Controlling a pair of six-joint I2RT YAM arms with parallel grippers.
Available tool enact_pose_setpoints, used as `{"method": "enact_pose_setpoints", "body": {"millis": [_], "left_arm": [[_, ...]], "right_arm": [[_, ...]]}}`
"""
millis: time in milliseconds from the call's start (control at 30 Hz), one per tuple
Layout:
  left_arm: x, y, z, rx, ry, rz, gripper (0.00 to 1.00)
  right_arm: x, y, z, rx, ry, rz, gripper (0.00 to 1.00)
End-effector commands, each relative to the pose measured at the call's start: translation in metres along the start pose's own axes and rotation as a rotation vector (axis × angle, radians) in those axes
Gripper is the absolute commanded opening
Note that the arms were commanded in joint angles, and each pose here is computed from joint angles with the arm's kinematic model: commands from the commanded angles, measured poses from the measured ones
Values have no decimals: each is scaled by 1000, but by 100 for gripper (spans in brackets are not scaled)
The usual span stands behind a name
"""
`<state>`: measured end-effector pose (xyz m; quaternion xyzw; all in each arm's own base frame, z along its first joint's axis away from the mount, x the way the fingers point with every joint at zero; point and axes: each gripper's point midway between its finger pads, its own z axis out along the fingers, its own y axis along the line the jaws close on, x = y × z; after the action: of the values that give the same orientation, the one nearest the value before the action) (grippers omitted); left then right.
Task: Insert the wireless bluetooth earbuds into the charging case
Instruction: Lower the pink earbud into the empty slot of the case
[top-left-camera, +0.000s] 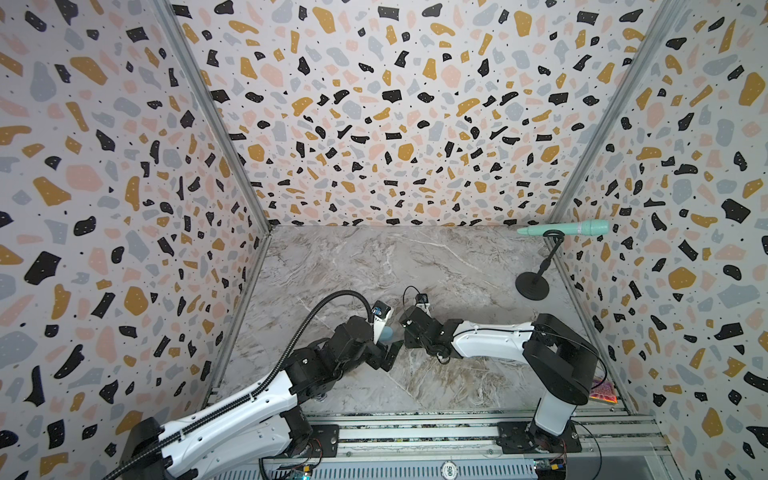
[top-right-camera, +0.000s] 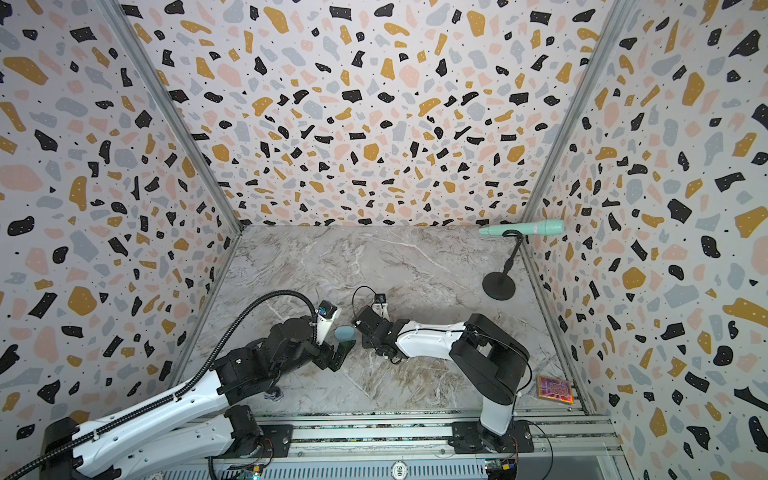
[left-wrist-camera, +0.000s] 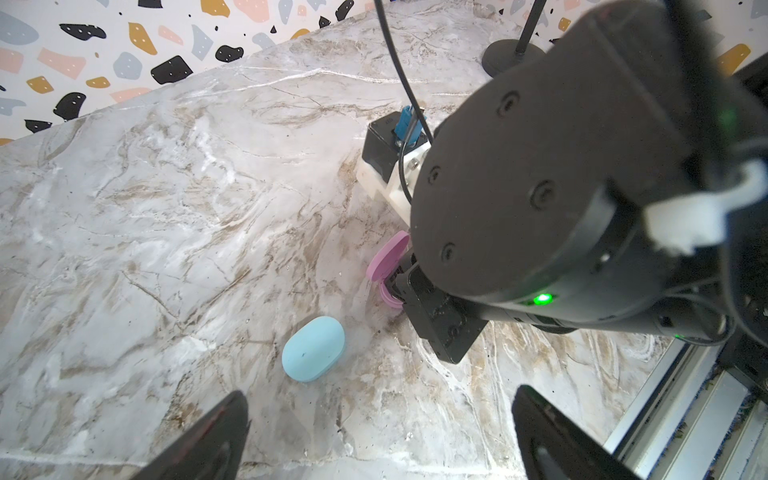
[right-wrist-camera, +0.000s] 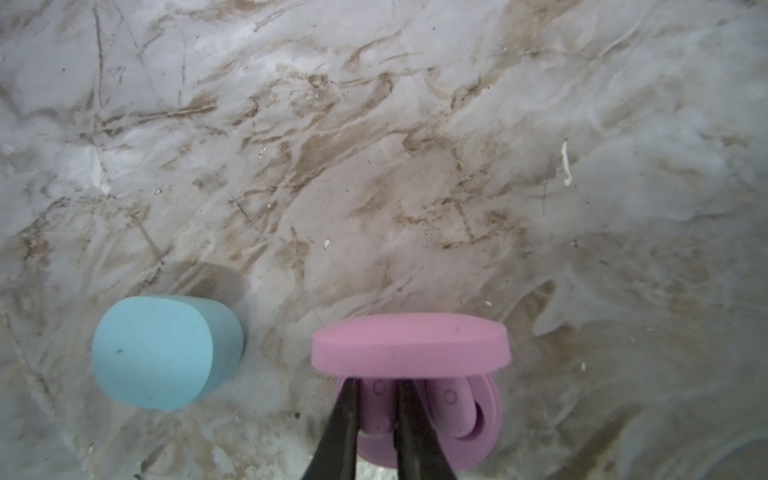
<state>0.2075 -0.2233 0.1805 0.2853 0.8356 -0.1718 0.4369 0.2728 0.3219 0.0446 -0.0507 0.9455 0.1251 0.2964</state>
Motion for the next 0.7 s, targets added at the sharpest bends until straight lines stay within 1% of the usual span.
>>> {"method": "enact_pose_setpoints", "body": {"millis": [0,667], "left_arm": [[-4,1,0,1,-25,-11,100],[-4,0,0,4,-24,-11,100]], "right_arm": [[-7,5,-2,-6,-3,18,16],[-7,8,-4,-13,-5,25,21]]}}
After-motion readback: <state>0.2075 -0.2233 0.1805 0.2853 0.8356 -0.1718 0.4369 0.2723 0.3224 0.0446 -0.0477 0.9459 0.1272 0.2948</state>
